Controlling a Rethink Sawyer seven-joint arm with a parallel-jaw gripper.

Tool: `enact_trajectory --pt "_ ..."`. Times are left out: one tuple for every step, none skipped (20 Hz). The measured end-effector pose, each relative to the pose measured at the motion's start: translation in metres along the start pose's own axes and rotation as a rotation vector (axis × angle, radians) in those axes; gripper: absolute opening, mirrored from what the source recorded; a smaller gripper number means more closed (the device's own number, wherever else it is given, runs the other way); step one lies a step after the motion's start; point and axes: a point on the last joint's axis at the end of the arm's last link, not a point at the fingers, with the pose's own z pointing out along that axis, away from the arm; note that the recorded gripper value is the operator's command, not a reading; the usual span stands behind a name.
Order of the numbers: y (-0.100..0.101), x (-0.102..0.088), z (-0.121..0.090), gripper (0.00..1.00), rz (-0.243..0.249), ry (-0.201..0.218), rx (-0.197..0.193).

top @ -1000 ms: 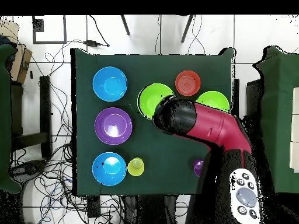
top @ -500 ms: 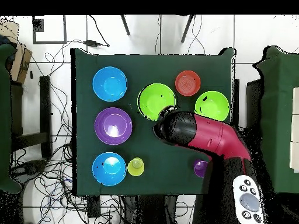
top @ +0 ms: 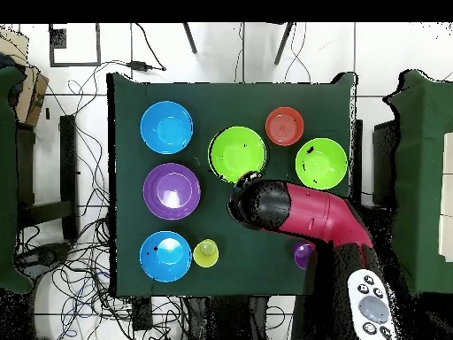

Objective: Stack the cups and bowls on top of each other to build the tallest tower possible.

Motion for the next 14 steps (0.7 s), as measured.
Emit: enact_trajectory --pt "0.0004 0.0002 -0.0002 1.00 -0.002 -0.001 0.000" --pt "0.0005 0.0003 -0.0002 1.00 -0.003 -0.001 0.000" --pt "0.0011 0.0006 -0.0001 1.00 -0.005 -0.001 -0.001" --pt "0.0016 0.0008 -0.0002 1.00 -0.005 0.000 -0.002" --pt "0.0016 0.0008 -0.0002 1.00 -0.006 -0.001 -0.002" --pt "0.0017 0.0008 -0.0002 1.00 -0.006 -0.001 -0.002" --pt "0.0017 0.0008 -0.0002 1.00 -0.006 0.000 -0.002" --pt "0.0018 0.0009 -0.0002 1.00 -0.006 0.000 -0.002" --pt "0.0023 0.0011 -0.0002 1.00 -0.007 0.000 -0.003" --pt "0.0025 0.0012 -0.0002 1.00 -0.007 0.000 -0.003" --pt "0.0025 0.0013 -0.0002 1.00 -0.007 0.000 -0.003" --pt "0.0026 0.0013 -0.0002 1.00 -0.007 0.000 -0.003" --pt "0.0027 0.0015 -0.0002 1.00 -0.008 0.000 -0.003" --pt "0.0031 0.0017 -0.0004 1.00 -0.008 0.000 -0.003"
